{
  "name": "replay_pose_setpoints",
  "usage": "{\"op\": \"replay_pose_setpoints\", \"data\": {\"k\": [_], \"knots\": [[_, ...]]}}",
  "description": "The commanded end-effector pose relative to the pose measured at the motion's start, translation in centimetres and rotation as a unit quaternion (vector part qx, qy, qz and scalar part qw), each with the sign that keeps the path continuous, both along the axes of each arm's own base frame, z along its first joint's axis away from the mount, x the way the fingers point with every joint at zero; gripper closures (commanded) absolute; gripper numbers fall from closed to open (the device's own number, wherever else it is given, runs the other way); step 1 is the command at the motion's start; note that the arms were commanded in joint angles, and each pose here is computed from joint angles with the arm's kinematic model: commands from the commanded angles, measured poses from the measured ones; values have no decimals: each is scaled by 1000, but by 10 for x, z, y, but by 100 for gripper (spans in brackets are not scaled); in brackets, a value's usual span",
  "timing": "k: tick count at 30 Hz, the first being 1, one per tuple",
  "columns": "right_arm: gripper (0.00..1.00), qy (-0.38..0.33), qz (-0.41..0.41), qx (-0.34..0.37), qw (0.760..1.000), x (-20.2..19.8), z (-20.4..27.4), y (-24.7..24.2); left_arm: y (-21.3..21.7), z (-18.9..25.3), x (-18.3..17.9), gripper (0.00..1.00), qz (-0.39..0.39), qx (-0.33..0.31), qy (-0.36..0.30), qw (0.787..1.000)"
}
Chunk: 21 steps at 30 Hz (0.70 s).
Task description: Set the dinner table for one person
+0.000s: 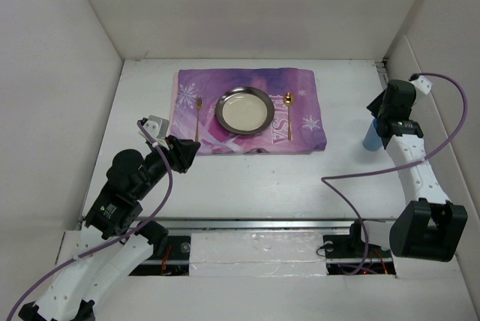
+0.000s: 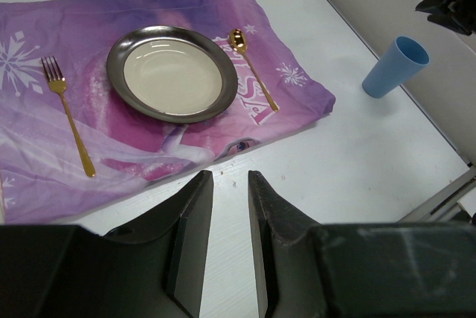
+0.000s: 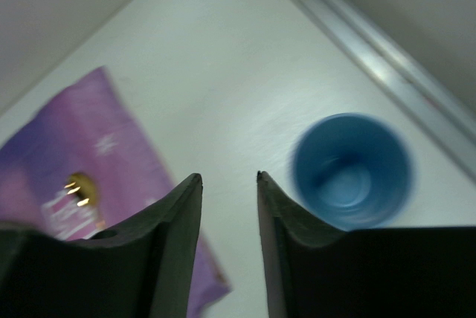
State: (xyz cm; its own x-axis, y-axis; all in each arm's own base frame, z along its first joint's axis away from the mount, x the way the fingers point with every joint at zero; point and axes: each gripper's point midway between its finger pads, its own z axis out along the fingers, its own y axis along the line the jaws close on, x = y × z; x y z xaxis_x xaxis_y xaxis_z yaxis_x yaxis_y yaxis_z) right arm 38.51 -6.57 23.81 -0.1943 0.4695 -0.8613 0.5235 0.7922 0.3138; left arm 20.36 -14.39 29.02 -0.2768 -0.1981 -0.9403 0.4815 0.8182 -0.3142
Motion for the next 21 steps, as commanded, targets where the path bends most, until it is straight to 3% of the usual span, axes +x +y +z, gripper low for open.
{"op": "replay_pose_setpoints", "data": {"k": [1,6,14,16,19,21], "knots": [[52,29,-61,-2,998,-7,-26,-39,-4,14,0,77,-11,-15,-27,999],[48,60,-51,0,997,4,-43,-49,-4,15,-2,77,-15,-16,-29,999],[51,101,-42,12,994,25,-79,-50,-2,15,-2,77,-10,-17,-29,999],[64,123,-46,17,991,27,-98,-51,-2,17,-1,77,-8,-18,-32,999],[100,131,-54,21,990,27,-107,-52,-3,12,0,77,-9,-13,-24,1000],[100,94,-50,3,994,32,-79,-43,-3,13,0,77,-8,-14,-26,1000]]}}
